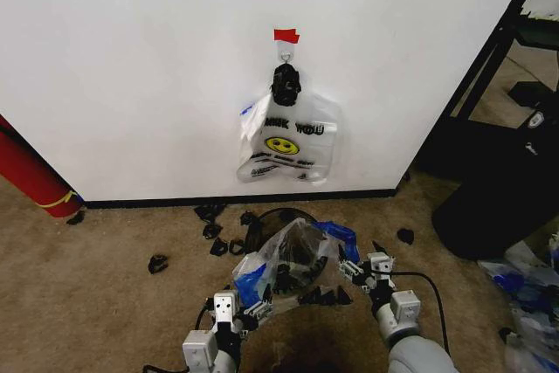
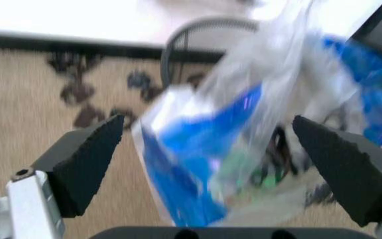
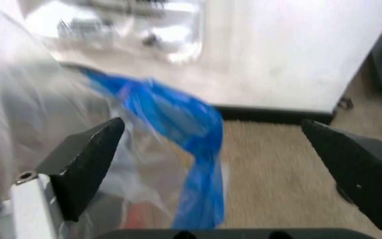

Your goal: Pick up the garbage bag from the wall and place it over the trash bin.

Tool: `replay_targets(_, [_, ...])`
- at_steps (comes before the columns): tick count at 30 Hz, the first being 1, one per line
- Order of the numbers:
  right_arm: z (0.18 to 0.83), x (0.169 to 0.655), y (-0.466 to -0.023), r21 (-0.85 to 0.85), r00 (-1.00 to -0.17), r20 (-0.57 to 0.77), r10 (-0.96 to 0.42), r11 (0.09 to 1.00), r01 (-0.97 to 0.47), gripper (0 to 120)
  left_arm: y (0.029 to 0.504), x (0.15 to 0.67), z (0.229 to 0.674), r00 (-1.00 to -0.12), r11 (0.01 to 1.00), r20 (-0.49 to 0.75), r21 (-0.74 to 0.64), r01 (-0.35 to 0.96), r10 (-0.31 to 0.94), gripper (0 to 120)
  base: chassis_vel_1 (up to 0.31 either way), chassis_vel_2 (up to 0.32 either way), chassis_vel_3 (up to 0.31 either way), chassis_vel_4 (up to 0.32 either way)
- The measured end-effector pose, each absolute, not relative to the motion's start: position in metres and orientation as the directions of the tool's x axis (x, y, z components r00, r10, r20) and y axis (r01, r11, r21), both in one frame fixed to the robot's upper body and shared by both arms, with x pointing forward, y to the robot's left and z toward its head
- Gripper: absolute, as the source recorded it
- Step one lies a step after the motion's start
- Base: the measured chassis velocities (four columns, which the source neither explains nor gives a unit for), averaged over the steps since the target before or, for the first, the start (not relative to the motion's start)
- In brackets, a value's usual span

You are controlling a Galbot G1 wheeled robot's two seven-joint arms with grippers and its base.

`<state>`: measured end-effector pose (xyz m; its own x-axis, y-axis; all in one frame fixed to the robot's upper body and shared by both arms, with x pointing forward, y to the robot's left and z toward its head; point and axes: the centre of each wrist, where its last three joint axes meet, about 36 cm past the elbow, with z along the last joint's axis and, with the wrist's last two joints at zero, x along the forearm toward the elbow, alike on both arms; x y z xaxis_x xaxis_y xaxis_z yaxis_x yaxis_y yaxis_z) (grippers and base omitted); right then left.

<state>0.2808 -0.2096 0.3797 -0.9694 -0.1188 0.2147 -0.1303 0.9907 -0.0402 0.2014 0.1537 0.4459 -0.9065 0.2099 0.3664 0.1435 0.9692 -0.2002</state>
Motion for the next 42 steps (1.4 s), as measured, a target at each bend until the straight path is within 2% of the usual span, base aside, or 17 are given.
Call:
replay_targets(5, [0.38,0.277,-0.21,-0.007,-0.985,0.105,-0.138,0.99,-0.14,100,0.17,0.207,0.466,-0.939,0.965,0.258,-0.184,0.185,0.229,100,0.0,0.0,0.0,0.0])
replay_targets(8, [0.376,0.275,-0.213,0.029,-0.989,-0.051,-0.138,0.99,-0.14,100,0.185,0.22,0.486,-0.971,0.973,0.116,-0.123,0.195,0.209,100,0.0,0.0,0.0,0.0])
replay_targets(12, [0.376,0.272,-0.216,0.045,-0.981,-0.122,-0.153,0.986,-0.159,100,0.199,0.235,0.496,-0.971,0.973,0.097,-0.104,0.206,0.217,100,0.0,0.0,0.0,0.0])
replay_targets(17, [0.387,0.262,-0.226,0.041,-0.962,-0.206,-0.179,0.981,-0.191,100,0.22,0.278,0.498,-0.944,0.958,0.168,-0.101,0.269,0.283,100,0.0,0.0,0.0,0.0])
replay_targets(23, [0.4,0.247,-0.233,0.029,-0.955,-0.24,-0.174,0.982,-0.186,100,0.233,0.327,0.492,-0.904,0.947,0.282,-0.12,0.299,0.322,100,0.0,0.0,0.0,0.0])
replay_targets(25, [0.409,0.236,-0.235,0.032,-0.954,-0.254,-0.158,0.985,-0.172,100,0.242,0.365,0.497,-0.871,0.939,0.351,-0.136,0.317,0.345,100,0.0,0.0,0.0,0.0])
replay_targets(27, [0.411,0.234,-0.236,0.034,-0.954,-0.258,-0.154,0.985,-0.168,100,0.243,0.371,0.498,-0.864,0.936,0.36,-0.139,0.324,0.353,100,0.0,0.0,0.0,0.0])
replay_targets(31, [0.431,0.226,-0.24,0.059,-0.949,-0.289,-0.126,0.987,-0.149,100,0.247,0.413,0.503,-0.779,0.894,0.44,-0.186,0.407,0.447,100,0.0,0.0,0.0,0.0])
replay_targets(36, [0.442,0.224,-0.248,0.071,-0.947,-0.307,-0.099,0.989,-0.127,100,0.246,0.435,0.498,-0.729,0.859,0.458,-0.209,0.468,0.509,100,0.0,0.0,0.0,0.0])
replay_targets(42, [0.443,0.208,-0.277,0.023,-0.968,-0.25,0.009,1.0,0.003,100,0.228,0.459,0.483,-0.639,0.779,0.461,-0.232,0.583,0.616,100,0.0,0.0,0.0,0.0])
